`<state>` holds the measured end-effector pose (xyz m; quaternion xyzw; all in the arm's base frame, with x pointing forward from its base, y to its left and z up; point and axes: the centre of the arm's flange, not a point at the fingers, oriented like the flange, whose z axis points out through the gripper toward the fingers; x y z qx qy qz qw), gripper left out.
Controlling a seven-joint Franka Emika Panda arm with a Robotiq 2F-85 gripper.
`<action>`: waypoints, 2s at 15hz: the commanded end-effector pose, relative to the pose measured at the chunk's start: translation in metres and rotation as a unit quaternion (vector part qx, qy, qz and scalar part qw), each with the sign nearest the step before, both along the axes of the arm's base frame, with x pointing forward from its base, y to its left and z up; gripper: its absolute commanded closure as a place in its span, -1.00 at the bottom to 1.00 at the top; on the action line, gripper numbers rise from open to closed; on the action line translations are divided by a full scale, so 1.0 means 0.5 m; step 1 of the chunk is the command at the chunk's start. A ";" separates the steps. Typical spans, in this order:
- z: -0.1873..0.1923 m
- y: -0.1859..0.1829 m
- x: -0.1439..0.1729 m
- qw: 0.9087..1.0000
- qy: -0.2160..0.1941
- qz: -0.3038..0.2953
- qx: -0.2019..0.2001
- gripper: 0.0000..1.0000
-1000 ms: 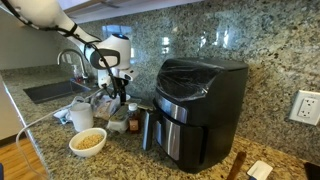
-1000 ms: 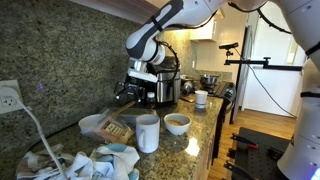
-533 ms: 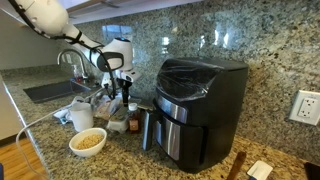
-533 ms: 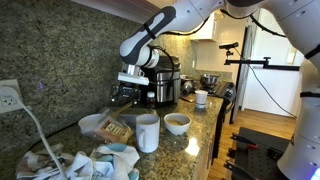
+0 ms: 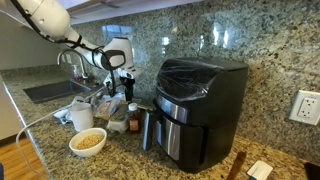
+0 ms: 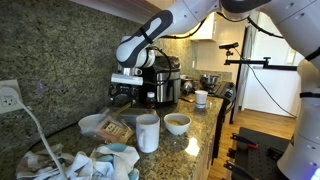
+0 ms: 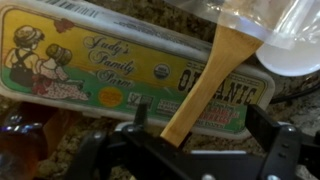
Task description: Use the wooden spoon to mix the contents in the bowl
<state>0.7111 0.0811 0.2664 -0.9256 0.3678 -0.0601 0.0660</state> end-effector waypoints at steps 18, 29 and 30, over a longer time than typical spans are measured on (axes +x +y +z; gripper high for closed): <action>-0.037 -0.065 0.031 0.994 0.026 -0.083 -0.069 -1.00; -0.044 -0.068 0.030 0.993 0.026 -0.087 -0.078 -0.42; -0.045 -0.068 0.029 0.993 0.025 -0.088 -0.079 -0.41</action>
